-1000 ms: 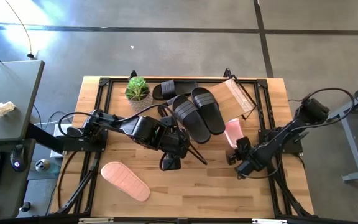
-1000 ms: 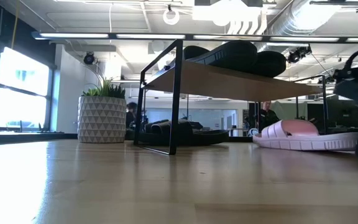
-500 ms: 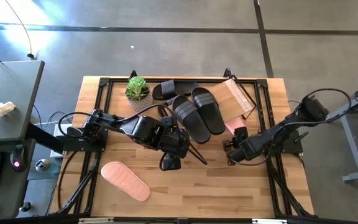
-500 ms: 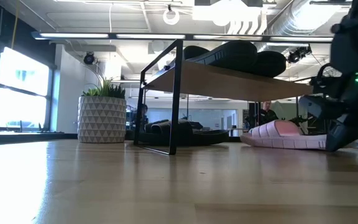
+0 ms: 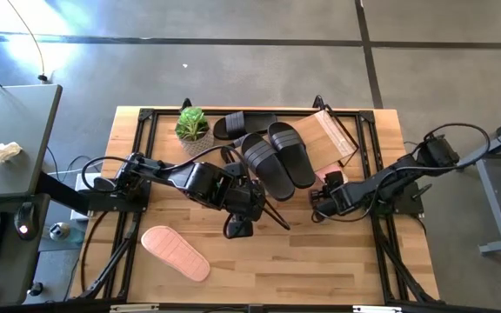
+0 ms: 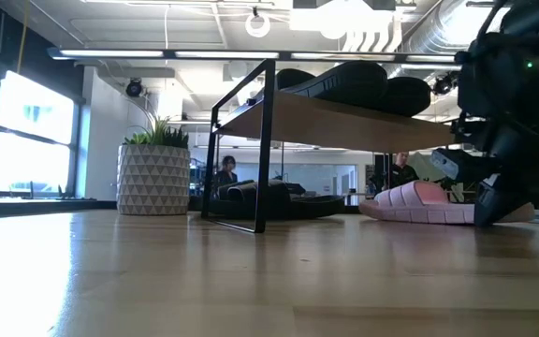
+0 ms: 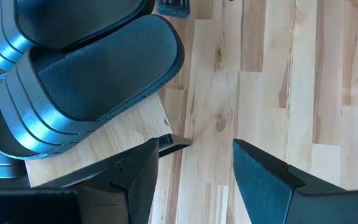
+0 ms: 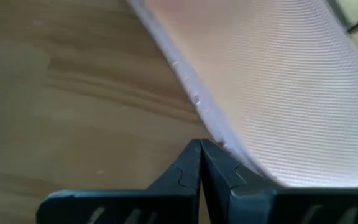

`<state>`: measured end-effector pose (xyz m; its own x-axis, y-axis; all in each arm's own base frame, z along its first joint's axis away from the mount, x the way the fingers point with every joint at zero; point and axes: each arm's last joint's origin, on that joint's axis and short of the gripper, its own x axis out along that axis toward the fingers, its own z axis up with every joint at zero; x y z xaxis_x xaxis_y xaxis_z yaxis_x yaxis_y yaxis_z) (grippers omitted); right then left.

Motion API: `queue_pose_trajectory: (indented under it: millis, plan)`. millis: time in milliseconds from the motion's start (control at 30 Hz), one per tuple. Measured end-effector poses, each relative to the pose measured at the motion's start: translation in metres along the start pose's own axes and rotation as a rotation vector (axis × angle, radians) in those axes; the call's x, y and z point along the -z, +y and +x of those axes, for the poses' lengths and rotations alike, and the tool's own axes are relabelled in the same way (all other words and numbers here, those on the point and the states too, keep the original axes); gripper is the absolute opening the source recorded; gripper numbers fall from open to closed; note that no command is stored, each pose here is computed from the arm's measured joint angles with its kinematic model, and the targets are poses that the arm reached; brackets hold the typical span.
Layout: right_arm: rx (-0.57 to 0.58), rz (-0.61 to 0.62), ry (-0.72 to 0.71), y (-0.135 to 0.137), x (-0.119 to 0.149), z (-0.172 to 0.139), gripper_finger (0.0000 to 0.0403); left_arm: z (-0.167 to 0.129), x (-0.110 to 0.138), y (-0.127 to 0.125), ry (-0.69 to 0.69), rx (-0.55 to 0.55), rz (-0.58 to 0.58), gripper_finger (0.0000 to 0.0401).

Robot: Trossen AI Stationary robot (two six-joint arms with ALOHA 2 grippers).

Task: Pick and place slides into the shelf
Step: Put the right pink slipper under the shelf, then put the pink slipper under the shelf

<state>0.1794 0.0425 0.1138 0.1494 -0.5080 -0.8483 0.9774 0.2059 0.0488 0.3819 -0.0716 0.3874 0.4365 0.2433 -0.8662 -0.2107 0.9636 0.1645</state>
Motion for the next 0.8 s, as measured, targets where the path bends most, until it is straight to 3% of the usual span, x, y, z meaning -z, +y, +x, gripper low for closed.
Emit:
queue_pose_trajectory:
  millis: [267, 467, 667, 800]
  plan:
    - [-0.091, -0.122, -0.045, 0.011, 0.003, -0.007, 0.0, 0.0, 0.0, 0.001, -0.011, -0.032, -0.003, 0.0188]
    - [-0.044, -0.153, -0.067, 0.007, -0.002, -0.004, 0.0, 0.0, -0.001, 0.002, -0.024, -0.074, -0.02, 0.0189]
    - [-0.034, -0.166, -0.018, 0.007, -0.002, -0.004, 0.0, -0.002, 0.003, -0.003, -0.005, -0.07, -0.026, 0.0188]
    - [-0.071, -0.257, 0.065, 0.012, 0.005, -0.011, 0.0, -0.007, 0.011, -0.015, 0.028, -0.051, 0.018, 0.0188]
